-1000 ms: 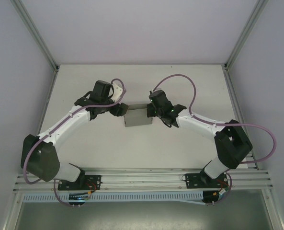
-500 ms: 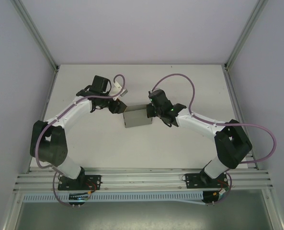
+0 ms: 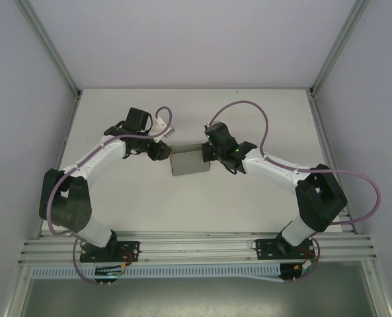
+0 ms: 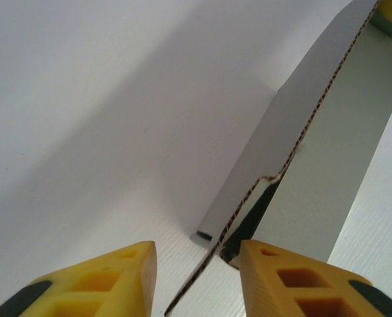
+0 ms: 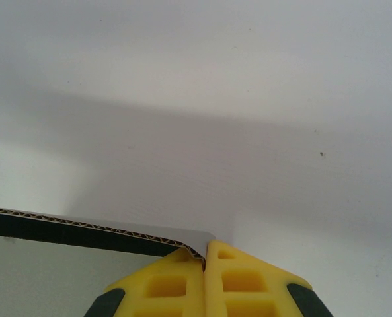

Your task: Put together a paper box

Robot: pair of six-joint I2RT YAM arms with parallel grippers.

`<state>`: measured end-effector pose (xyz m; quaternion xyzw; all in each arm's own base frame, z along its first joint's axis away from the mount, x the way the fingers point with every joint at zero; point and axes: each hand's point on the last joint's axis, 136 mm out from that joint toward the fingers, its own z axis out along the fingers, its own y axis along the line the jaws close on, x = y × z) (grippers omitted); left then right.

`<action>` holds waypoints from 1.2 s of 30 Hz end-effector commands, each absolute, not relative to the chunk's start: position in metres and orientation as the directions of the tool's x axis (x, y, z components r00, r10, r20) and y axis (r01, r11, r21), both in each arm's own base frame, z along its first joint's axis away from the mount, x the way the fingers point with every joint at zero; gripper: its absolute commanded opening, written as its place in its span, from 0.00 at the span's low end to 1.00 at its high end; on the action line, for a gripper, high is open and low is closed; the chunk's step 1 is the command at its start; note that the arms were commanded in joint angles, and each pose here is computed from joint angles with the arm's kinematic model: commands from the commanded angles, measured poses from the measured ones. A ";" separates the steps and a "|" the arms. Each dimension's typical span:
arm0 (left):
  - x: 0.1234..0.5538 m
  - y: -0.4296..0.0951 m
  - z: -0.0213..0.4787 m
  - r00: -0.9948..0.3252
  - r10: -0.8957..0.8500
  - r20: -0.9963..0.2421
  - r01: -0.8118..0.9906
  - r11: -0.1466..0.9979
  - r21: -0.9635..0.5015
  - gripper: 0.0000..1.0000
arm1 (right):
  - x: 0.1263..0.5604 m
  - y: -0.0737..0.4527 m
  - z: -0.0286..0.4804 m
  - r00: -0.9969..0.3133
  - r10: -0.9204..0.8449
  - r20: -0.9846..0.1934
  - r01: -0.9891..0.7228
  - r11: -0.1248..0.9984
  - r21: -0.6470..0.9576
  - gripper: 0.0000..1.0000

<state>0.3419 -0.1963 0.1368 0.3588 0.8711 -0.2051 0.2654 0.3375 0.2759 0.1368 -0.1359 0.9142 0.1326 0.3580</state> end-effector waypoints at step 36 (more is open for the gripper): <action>0.327 -0.206 0.124 -0.861 0.124 -0.494 0.290 0.917 -0.275 0.00 | 0.313 0.255 0.104 -0.786 -0.032 -0.618 -0.126 0.986 0.109 0.00</action>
